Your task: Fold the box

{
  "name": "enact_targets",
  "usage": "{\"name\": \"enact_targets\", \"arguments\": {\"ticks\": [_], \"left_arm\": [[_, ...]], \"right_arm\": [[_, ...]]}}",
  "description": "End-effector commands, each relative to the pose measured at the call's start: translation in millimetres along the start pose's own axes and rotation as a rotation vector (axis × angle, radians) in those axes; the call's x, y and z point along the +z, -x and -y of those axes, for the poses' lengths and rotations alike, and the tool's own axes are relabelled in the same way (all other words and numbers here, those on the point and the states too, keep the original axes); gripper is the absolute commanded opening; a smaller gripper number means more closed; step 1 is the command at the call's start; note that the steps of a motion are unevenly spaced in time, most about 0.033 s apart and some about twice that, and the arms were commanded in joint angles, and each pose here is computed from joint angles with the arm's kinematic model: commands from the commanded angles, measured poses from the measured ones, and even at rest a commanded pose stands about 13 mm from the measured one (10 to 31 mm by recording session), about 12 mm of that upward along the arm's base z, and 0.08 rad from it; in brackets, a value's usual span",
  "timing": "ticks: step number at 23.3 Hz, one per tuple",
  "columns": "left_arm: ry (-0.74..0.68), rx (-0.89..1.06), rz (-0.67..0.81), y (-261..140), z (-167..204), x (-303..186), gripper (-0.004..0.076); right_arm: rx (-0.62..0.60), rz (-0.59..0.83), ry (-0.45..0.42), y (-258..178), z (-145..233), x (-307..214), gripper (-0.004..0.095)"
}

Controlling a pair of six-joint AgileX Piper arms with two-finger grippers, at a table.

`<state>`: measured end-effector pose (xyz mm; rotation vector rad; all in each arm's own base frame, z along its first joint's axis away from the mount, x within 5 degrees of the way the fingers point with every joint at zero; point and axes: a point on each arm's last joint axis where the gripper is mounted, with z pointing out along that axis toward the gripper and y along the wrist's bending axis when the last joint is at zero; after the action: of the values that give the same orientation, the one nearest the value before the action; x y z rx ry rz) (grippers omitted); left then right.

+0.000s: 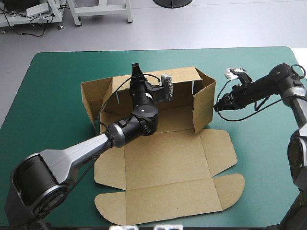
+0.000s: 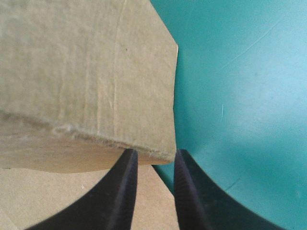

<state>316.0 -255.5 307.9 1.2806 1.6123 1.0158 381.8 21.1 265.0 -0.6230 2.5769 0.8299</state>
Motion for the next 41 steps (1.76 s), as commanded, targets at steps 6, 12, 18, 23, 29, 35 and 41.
{"name": "enact_targets", "arguments": {"ticks": [6, 12, 18, 23, 29, 35, 41], "left_arm": [[0.103, -0.028, 0.016, -5, -30, -12, -0.0006], [0.105, -0.028, 0.008, -5, -30, -12, -0.0006], [0.105, -0.029, 0.003, -6, -30, -12, -0.0006], [0.104, -0.029, 0.007, -5, -30, -12, -0.0006], [0.107, -0.027, 0.007, -5, -30, -12, -0.0006], [0.111, -0.037, 0.009, -5, -31, -12, -0.0006], [0.111, -0.038, 0.009, -5, -31, -12, -0.0006]], "right_arm": [[-0.066, 0.052, 0.043, 6, -25, -17, 0.025], [-0.103, 0.04, 0.041, 8, -30, -14, 0.025], [-0.039, 0.179, -0.066, 27, -16, -66, 0.0248], [-0.05, 0.24, -0.129, 43, -8, -86, 0.0246], [-0.015, 0.278, -0.12, 49, 6, -74, 0.0246], [0.017, 0.311, -0.052, 54, 18, -58, 0.0246], [-0.01, 0.283, -0.019, 52, 15, -55, 0.0246]]}}
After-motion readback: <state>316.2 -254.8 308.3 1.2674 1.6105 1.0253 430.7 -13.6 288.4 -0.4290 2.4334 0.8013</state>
